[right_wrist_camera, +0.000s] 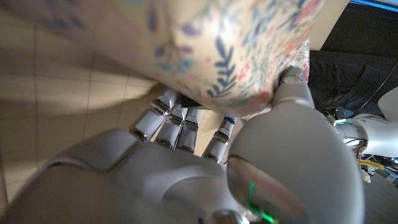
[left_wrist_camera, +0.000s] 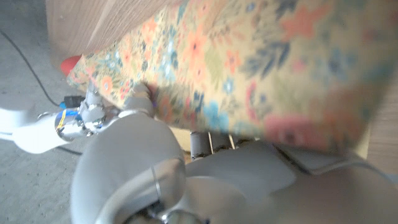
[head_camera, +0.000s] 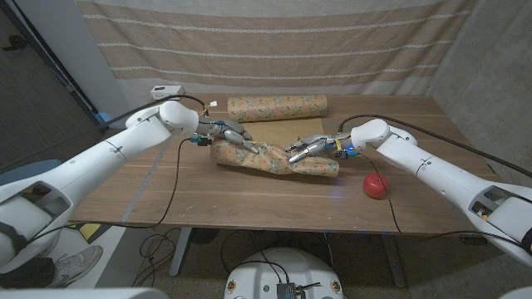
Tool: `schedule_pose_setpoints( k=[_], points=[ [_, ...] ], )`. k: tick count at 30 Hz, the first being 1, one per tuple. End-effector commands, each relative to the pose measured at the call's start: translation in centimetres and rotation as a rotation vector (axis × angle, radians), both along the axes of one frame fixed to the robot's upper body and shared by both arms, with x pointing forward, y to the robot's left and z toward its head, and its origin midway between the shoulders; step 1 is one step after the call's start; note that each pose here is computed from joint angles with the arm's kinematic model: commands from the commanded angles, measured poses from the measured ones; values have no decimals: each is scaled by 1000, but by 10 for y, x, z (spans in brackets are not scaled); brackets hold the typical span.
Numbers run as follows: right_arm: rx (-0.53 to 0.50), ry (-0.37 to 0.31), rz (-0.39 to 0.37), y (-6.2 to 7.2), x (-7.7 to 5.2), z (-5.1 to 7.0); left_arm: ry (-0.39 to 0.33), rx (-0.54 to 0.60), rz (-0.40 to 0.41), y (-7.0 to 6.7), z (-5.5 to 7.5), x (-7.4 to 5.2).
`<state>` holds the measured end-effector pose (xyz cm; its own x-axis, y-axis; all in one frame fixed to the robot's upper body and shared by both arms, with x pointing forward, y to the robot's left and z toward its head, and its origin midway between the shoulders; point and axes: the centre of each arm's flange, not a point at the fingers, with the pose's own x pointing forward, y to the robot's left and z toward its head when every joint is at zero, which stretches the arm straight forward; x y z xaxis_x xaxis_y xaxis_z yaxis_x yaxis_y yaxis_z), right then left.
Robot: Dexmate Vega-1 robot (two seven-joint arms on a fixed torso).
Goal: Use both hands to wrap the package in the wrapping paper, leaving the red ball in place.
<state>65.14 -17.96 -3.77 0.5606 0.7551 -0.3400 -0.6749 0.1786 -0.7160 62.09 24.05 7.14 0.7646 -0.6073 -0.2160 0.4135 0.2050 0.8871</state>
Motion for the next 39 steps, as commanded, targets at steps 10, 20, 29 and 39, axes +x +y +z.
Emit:
schedule_pose_setpoints(
  k=[10,20,29,39],
  points=[
    [187,-252,-79,-8,-18,15,-66,-107,-46,7,52,-10],
    [202,-429,-119,-5,-31,19,-230,-210,-52,12,48,-28],
    [183,-494,-108,-1,-39,21,-411,-288,-58,14,34,-46],
    [169,-494,-77,2,-42,26,-561,-256,-36,15,28,-61]
  ],
)
